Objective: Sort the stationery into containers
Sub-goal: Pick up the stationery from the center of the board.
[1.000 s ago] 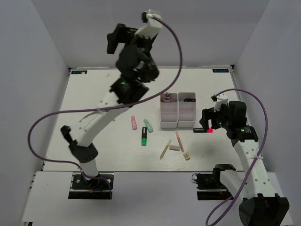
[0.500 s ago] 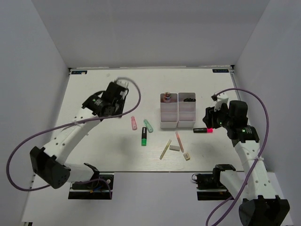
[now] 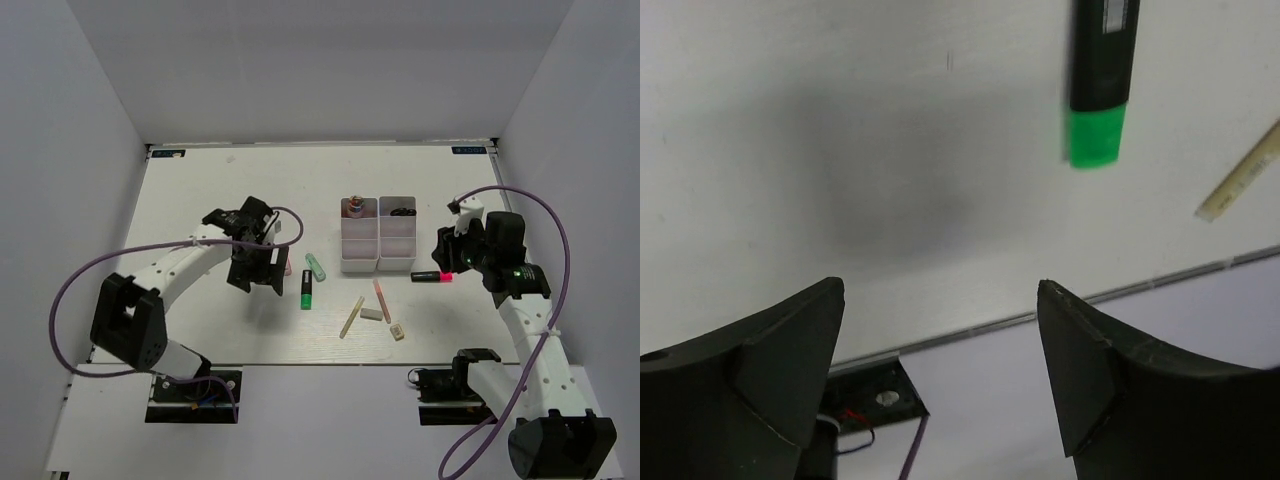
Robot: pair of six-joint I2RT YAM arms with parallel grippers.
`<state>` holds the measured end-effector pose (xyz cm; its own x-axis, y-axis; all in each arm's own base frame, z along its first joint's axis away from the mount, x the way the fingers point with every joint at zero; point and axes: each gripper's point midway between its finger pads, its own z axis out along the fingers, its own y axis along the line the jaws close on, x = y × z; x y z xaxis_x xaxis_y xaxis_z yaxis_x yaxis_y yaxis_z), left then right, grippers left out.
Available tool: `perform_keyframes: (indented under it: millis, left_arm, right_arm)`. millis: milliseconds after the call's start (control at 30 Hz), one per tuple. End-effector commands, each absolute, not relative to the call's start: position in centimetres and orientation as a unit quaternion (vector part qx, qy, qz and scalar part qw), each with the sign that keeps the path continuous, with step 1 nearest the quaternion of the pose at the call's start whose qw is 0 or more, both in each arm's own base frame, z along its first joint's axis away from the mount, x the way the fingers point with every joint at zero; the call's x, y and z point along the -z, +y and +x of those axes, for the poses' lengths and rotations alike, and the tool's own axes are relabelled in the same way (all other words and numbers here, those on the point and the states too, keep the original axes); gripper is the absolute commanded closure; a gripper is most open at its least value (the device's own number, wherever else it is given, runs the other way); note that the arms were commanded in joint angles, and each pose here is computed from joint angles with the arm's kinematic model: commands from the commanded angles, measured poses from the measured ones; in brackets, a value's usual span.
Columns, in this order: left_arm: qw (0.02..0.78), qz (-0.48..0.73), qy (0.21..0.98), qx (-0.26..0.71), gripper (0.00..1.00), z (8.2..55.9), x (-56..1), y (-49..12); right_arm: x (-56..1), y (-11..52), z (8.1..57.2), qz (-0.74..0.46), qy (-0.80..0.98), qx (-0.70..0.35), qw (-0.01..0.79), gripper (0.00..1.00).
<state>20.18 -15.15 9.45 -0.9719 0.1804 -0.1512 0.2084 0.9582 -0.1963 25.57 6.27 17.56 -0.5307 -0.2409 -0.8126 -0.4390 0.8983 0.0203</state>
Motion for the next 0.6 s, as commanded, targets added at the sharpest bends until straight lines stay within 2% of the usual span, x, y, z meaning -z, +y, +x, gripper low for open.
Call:
perform_keyframes:
  millis: [0,100,167,233,333,567]
  left_arm:
    - [0.120,0.060,0.984,0.115,0.14,24.4,-9.6,-17.0]
    - [0.160,0.013,0.981,0.106,0.28,27.4,-10.0,-17.7]
    - [0.169,-0.011,0.981,0.096,0.32,28.5,-9.8,-17.8]
    - [0.187,-0.031,0.978,0.085,0.32,29.8,-10.2,-17.6]
    - [0.165,-0.061,0.981,0.079,0.24,30.5,-8.6,-18.3]
    - [0.163,-0.082,0.981,0.063,0.19,31.8,-6.7,-18.8]
  right_arm:
    - [-17.6,6.6,25.5,-0.206,0.863,-0.115,0.446,0.51]
    - [-17.5,6.5,25.4,-0.204,0.864,-0.117,0.444,0.51]
    - [-17.3,6.6,25.4,-0.205,0.865,-0.118,0.442,0.51]
    - [-17.3,6.6,25.4,-0.205,0.865,-0.118,0.442,0.51]
    - [-17.2,6.5,25.4,-0.204,0.866,-0.117,0.442,0.51]
    - [-17.2,6.6,25.4,-0.205,0.865,-0.117,0.442,0.51]
